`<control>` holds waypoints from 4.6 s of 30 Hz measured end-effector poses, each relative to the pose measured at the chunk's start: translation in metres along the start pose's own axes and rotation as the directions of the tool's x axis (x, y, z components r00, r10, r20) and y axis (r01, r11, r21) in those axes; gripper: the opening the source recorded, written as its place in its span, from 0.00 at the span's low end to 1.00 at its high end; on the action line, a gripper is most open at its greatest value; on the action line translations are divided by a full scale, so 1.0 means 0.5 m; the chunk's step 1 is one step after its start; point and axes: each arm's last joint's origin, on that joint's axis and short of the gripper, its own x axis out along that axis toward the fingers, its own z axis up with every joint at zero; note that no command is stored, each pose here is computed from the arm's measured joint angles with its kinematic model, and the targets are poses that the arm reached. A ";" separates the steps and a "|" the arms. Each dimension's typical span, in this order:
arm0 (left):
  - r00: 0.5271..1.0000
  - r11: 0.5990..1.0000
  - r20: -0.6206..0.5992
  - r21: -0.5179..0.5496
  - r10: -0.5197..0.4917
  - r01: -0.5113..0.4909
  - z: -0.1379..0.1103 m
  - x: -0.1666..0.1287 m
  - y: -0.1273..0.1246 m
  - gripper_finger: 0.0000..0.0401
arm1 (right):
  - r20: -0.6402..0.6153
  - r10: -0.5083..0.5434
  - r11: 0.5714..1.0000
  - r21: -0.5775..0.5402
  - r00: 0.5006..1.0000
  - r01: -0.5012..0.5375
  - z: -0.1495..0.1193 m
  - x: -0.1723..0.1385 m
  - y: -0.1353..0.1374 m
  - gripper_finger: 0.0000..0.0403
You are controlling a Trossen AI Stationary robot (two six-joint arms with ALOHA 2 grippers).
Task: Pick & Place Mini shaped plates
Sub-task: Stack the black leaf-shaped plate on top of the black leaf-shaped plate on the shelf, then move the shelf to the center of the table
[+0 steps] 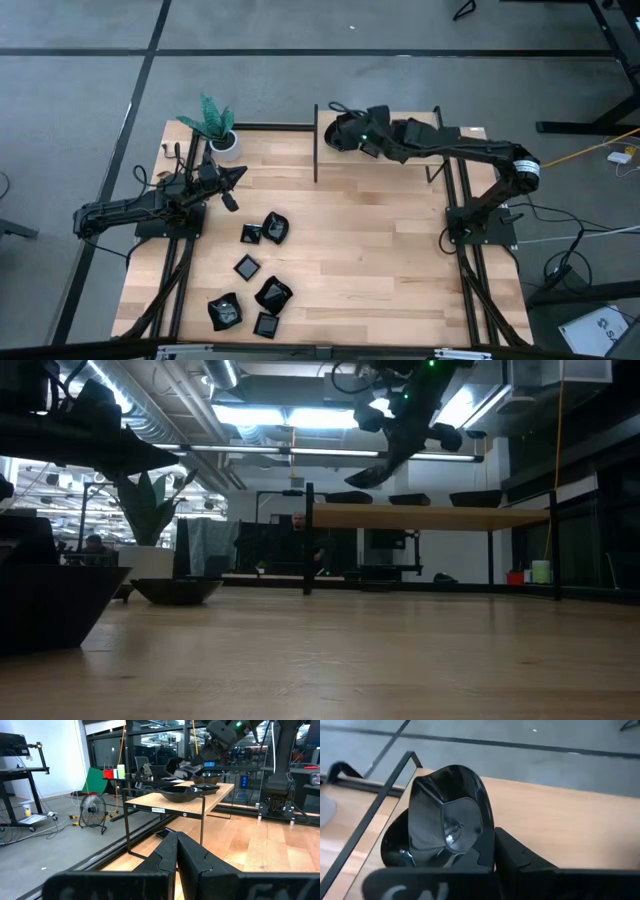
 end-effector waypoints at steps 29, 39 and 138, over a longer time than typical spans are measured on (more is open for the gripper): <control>1.000 1.000 0.000 0.000 0.000 0.000 0.000 0.000 0.000 0.01 | -0.002 0.117 0.989 -0.089 0.993 -0.117 -0.035 0.024 0.015 0.27; 1.000 1.000 0.000 0.000 0.000 0.000 0.000 0.000 0.000 0.01 | -0.086 0.214 0.963 -0.148 0.973 -0.225 -0.039 0.023 0.021 0.49; 1.000 1.000 0.000 0.000 0.000 0.000 0.000 0.000 0.000 0.01 | 0.281 0.195 0.827 -0.563 0.940 -0.003 -0.442 0.104 0.166 0.01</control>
